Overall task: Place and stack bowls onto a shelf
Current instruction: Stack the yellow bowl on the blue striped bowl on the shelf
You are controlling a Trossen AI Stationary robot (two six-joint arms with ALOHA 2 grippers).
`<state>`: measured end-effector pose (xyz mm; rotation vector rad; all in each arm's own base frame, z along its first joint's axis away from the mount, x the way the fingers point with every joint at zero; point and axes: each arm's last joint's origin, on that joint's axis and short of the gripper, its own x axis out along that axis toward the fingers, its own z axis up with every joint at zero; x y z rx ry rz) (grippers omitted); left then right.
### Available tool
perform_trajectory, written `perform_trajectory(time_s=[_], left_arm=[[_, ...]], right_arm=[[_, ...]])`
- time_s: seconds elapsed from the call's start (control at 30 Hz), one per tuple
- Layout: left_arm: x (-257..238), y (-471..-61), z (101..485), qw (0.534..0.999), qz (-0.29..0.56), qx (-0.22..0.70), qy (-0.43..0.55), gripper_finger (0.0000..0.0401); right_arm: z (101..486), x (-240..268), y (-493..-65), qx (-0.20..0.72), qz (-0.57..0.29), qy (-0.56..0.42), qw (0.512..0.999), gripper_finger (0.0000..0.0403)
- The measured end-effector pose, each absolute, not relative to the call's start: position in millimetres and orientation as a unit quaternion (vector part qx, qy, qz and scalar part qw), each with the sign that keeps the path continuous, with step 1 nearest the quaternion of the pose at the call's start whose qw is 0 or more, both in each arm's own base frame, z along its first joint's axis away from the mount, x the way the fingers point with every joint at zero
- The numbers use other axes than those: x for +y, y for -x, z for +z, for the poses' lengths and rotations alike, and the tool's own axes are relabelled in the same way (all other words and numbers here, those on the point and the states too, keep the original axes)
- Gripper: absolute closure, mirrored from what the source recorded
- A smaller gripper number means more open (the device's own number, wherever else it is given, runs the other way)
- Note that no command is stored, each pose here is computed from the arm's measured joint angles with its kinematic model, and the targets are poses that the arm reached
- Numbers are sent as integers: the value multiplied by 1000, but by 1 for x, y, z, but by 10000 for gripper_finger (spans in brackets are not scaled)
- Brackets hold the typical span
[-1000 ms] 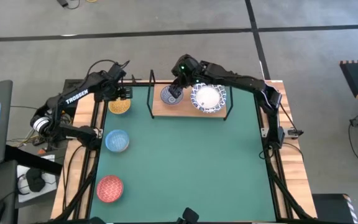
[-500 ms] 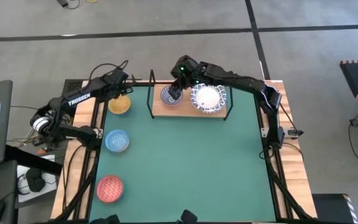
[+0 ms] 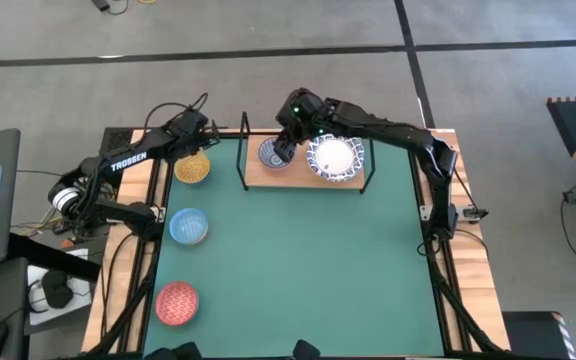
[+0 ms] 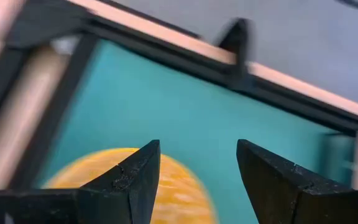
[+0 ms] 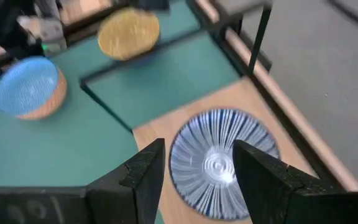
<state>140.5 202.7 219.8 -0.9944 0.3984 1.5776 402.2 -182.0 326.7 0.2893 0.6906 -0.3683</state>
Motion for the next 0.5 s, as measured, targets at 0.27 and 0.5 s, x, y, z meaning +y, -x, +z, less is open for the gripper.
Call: perform_trajectory(time_s=[0.27,0.5], left_arm=[[209,-149,226,665,620,199,365,216],[216,-150,247,717,581,252,290,271]], right_arm=[[355,-180,-386,305,-184,-128,925,188],[376,-175,-371,285,-184,-116,933,188]])
